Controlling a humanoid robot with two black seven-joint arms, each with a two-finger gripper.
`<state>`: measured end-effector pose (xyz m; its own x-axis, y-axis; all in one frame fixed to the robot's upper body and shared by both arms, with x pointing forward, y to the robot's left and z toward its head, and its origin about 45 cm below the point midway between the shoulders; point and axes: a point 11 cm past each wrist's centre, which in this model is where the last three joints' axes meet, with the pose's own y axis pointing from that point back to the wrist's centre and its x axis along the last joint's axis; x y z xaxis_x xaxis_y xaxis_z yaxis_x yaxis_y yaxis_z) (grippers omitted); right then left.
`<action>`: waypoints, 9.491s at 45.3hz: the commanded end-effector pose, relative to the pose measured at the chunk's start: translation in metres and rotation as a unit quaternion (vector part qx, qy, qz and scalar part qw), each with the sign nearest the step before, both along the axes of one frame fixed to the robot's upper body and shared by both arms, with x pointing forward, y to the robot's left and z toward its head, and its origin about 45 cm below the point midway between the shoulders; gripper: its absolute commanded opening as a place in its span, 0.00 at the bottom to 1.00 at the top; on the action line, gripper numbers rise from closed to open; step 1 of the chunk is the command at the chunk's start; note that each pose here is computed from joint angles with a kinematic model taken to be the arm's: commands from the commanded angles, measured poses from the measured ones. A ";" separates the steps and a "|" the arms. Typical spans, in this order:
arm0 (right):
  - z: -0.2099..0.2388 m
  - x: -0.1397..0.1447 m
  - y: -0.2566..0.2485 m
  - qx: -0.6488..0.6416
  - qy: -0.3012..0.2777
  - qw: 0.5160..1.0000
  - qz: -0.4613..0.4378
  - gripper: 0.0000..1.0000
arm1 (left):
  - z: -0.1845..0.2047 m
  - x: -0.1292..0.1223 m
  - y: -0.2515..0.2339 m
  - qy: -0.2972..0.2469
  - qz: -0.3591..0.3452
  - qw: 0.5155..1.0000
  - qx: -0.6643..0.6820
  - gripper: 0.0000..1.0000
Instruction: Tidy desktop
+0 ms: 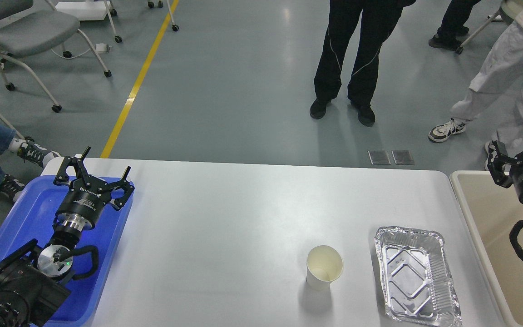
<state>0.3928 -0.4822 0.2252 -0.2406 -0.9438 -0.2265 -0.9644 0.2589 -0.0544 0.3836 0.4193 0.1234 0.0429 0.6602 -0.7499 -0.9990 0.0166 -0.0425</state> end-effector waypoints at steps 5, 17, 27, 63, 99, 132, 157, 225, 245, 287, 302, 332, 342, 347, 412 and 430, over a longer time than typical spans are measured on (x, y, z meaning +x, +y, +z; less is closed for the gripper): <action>0.015 0.017 0.020 -0.167 0.059 0.981 0.076 1.00 | 0.000 0.000 0.000 0.000 0.000 1.000 0.000 1.00; 0.023 0.031 0.066 -0.356 0.140 0.895 0.229 1.00 | 0.000 0.000 0.000 0.000 0.000 1.000 0.000 1.00; 0.055 0.033 0.107 -0.474 0.166 0.793 0.345 1.00 | 0.000 0.000 0.000 0.000 0.000 1.000 0.000 1.00; 0.010 -0.002 0.264 -0.641 0.212 0.486 0.556 1.00 | 0.000 0.000 0.000 0.000 0.000 1.000 0.000 1.00; -0.077 -0.056 0.281 -0.611 0.223 0.451 0.611 1.00 | 0.000 0.000 0.000 0.000 0.000 1.000 0.000 1.00; -0.124 -0.074 0.264 -0.605 0.231 0.463 0.605 0.90 | 0.000 0.000 0.000 0.000 0.000 1.000 0.000 1.00; -0.122 -0.069 0.253 -0.640 0.212 0.449 0.587 0.00 | 0.000 0.000 0.000 0.000 0.000 1.000 0.000 1.00; 0.104 0.041 0.187 -0.500 0.040 0.783 0.367 0.00 | 0.000 0.000 0.000 0.000 0.000 1.000 0.000 1.00; 0.043 0.030 -0.023 -0.454 0.195 0.865 0.083 0.00 | 0.000 0.000 0.000 0.000 0.000 1.000 0.000 1.00; 0.015 -0.060 -0.177 -0.309 0.458 0.806 -0.213 0.00 | 0.000 0.000 0.000 0.000 0.000 1.000 0.000 1.00; -0.020 -0.068 -0.164 -0.302 0.479 0.800 -0.195 0.00 | 0.000 0.000 0.000 0.000 0.000 1.000 0.000 1.00; -0.146 -0.091 -0.088 -0.288 0.530 0.788 -0.127 0.00 | 0.000 0.000 0.000 0.000 0.000 1.000 0.000 1.00; -0.150 -0.096 -0.087 -0.287 0.534 0.785 -0.124 0.00 | 0.000 0.000 0.000 0.000 0.000 1.000 0.000 1.00; -0.151 -0.096 -0.087 -0.287 0.534 0.785 -0.124 0.00 | 0.000 0.000 -0.001 0.000 -0.001 1.000 -0.001 1.00; -0.078 -0.010 -0.063 -0.227 0.418 0.860 -0.187 1.00 | 0.000 0.000 0.000 0.000 0.000 1.000 0.000 1.00; 0.021 0.045 -0.071 -0.101 0.292 0.933 -0.187 1.00 | 0.000 0.000 0.000 0.000 0.000 1.000 0.000 1.00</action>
<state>0.4074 -0.5457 0.1820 -0.5140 -0.7365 0.4397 -0.6099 0.6743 0.4164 0.3836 0.4194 0.1234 0.0427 0.6604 -0.7497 -0.9990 0.0166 -0.0424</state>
